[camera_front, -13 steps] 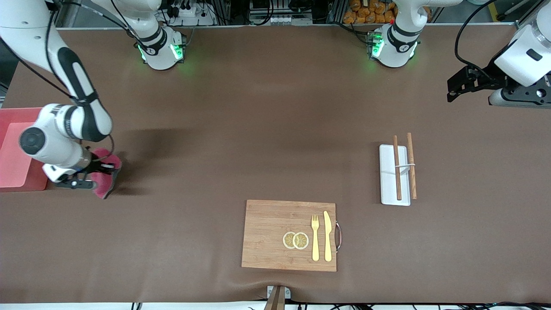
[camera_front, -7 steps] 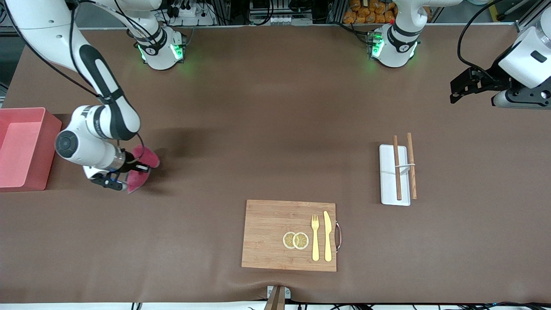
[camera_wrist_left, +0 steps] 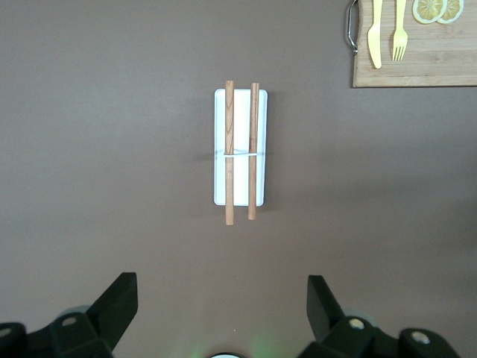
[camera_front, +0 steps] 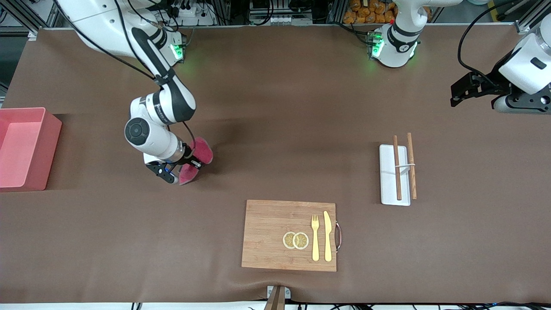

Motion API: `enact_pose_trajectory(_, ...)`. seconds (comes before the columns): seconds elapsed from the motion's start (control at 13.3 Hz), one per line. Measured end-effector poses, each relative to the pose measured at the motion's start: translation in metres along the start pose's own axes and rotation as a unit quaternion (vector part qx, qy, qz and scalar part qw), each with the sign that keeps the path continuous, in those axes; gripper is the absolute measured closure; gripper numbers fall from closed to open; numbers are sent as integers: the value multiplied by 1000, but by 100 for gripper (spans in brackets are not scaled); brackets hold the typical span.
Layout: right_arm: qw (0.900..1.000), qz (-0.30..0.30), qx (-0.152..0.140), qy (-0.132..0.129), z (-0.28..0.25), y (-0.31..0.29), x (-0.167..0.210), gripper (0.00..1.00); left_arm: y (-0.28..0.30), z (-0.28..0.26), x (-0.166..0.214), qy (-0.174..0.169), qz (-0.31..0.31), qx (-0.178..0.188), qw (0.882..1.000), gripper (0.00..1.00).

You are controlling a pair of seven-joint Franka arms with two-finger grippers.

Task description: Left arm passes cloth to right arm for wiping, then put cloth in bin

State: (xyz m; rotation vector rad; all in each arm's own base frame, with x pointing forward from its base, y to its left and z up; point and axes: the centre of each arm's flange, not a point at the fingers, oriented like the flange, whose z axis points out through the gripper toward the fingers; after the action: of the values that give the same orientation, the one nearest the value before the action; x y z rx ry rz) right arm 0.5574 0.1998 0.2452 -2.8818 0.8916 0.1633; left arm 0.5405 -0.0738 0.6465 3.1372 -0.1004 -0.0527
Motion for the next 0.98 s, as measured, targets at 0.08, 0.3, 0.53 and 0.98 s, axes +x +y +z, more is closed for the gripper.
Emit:
enact_pose_trajectory(0.08, 1000, -3, -5, -6, -20, 5, 15, 96, 0, 0, 0, 0, 0, 0, 1000, 0)
enact_pose_trajectory(0.3, 996, -78, -13, -41, -110, 65, 96, 96, 0, 1, 1, -1, 0, 0, 1000, 0)
enact_pose_trajectory(0.53, 986, -162, -23, -25, -167, 143, 157, 96, 2, 6, 3, -6, 2, 0, 1000, 0)
enact_pose_trajectory(0.98, 941, -334, -55, 23, -254, 351, 246, 96, 2, 11, 7, -8, 1, 0, 1000, 0)
